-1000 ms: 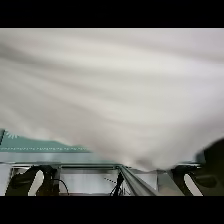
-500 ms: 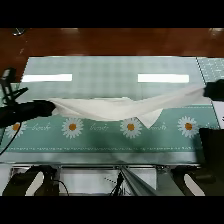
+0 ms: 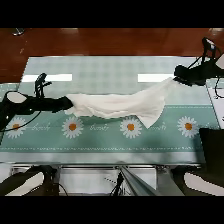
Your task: Fold the shirts.
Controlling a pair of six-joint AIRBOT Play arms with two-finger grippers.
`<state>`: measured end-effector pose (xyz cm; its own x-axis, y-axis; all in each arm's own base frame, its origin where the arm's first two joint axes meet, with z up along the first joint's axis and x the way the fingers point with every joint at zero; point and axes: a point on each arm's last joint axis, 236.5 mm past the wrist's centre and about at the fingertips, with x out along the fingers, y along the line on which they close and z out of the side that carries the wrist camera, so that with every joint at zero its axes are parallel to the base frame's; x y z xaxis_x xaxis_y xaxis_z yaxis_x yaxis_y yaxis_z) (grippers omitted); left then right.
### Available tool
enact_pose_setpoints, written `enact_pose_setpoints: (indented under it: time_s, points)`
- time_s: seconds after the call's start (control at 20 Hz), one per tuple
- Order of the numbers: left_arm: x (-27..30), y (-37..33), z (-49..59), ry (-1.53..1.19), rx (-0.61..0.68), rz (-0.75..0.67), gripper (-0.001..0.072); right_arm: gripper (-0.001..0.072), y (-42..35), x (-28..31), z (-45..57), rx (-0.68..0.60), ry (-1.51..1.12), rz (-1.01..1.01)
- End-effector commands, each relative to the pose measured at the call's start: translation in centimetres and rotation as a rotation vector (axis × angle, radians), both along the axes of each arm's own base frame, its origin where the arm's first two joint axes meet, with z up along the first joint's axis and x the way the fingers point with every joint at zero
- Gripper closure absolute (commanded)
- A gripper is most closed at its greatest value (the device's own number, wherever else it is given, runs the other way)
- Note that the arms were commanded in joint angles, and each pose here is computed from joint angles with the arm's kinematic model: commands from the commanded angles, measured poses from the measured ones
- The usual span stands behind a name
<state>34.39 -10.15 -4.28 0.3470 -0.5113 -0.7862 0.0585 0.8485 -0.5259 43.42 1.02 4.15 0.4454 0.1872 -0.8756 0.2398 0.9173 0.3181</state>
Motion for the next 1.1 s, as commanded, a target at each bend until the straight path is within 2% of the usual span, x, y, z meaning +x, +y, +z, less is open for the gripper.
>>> enact_pose_setpoints:
  time_s: [0.0,0.1,0.15,0.25,0.3,0.45,0.55,0.7,0.85,1.05]
  points:
    - [-0.5,0.8,1.2,0.087,0.015,-0.122,0.0003,0.0082,-0.5,-0.2,-0.5,0.180,0.046,-0.004]
    - [-0.4,5.1,3.3,0.131,0.071,-0.068,0.0003,0.0082,-3.6,-2.8,0.7,0.153,0.073,0.040]
    - [-0.5,7.1,4.3,0.132,0.070,-0.028,0.0003,0.0082,-6.0,-4.4,1.2,0.100,0.088,0.032]
    - [-1.1,10.2,5.1,0.137,0.005,0.095,0.0003,0.0083,-10.4,-6.9,1.8,0.019,0.064,-0.071]
    - [-1.6,10.4,5.0,0.137,-0.075,0.152,0.0003,0.0083,-11.7,-7.8,1.8,0.020,0.019,-0.144]
    - [-3.6,6.5,3.5,0.131,-0.372,0.179,0.0003,0.0092,-9.8,-10.6,-0.9,0.160,-0.066,-0.288]
    - [-4.2,4.2,2.1,0.111,-0.486,0.216,0.0003,0.0092,-5.6,-12.5,-3.0,0.287,-0.082,-0.264]
    - [-4.9,3.2,-1.7,0.131,-0.458,0.284,0.0003,0.0092,-1.3,-14.8,-5.0,0.423,-0.081,-0.237]
    - [-5.4,1.1,-2.8,0.138,-0.445,0.204,0.0004,0.0092,0.5,-16.8,-6.9,0.461,-0.021,-0.220]
    - [-3.7,-0.2,-3.9,0.111,-0.401,0.235,0.0005,0.0092,1.2,-17.6,-7.5,0.478,0.010,-0.207]
